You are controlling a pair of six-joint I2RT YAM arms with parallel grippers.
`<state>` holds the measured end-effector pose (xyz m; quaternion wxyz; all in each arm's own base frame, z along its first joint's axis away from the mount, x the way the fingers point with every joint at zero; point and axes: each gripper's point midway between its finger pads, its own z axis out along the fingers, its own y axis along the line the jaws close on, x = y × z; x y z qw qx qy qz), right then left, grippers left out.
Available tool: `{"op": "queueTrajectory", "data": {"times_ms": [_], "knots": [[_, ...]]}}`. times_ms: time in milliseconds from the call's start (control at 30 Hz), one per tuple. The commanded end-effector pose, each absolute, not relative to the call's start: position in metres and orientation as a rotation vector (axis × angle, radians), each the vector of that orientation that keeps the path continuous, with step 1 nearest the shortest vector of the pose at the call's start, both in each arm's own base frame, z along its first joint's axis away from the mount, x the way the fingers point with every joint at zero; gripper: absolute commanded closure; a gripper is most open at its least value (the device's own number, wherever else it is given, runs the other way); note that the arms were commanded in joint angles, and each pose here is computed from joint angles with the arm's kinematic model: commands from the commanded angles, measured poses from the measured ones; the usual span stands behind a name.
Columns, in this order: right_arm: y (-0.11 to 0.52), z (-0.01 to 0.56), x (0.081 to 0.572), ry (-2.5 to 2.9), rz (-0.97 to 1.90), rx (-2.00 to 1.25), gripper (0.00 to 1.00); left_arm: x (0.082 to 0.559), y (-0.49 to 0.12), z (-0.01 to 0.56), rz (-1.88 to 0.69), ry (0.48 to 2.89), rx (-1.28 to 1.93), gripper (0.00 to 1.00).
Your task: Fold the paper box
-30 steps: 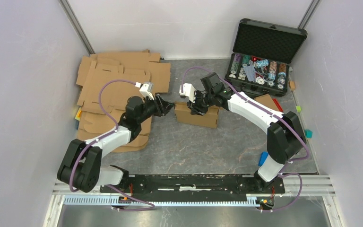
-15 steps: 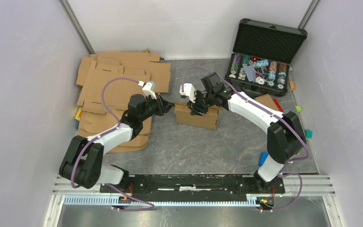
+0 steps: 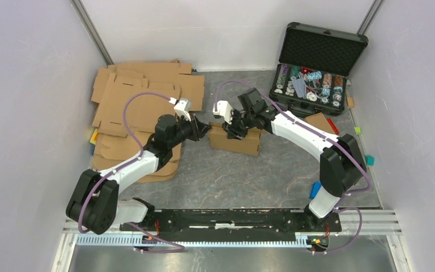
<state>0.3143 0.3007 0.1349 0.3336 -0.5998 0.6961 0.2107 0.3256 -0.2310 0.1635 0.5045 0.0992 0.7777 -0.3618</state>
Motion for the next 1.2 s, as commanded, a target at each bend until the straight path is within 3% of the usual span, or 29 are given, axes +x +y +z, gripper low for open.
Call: {"op": "queueTrajectory", "data": {"times_ms": [0, 400, 600, 800, 900, 967, 1000, 1167], "knots": [[0.309, 0.143, 0.325, 1.816, 0.533, -1.509, 0.63, 0.328, -0.243, 0.197, -0.859, 1.786, 0.324, 0.71], [0.314, 0.144, 0.321, 1.795, 0.541, -1.523, 0.63, 0.336, -0.227, 0.19, -0.713, 1.833, 0.255, 0.72], [0.313, 0.144, 0.323, 1.79, 0.513, -1.532, 0.63, 0.338, -0.226, 0.189, -0.673, 1.86, 0.255, 0.96], [0.313, 0.144, 0.323, 1.781, 0.495, -1.54, 0.63, 0.338, -0.225, 0.193, -0.637, 1.858, 0.243, 0.98], [0.313, 0.142, 0.324, 1.786, 0.49, -1.541, 0.63, 0.338, -0.225, 0.193, -0.633, 1.865, 0.24, 0.93], [0.313, 0.141, 0.323, 1.788, 0.492, -1.542, 0.63, 0.338, -0.224, 0.191, -0.618, 1.877, 0.235, 0.72], [0.314, 0.142, 0.323, 1.786, 0.494, -1.542, 0.63, 0.339, -0.224, 0.19, -0.611, 1.879, 0.235, 0.69], [0.315, 0.143, 0.32, 1.775, 0.507, -1.547, 0.63, 0.342, -0.223, 0.183, -0.589, 1.907, 0.237, 0.69]]}}
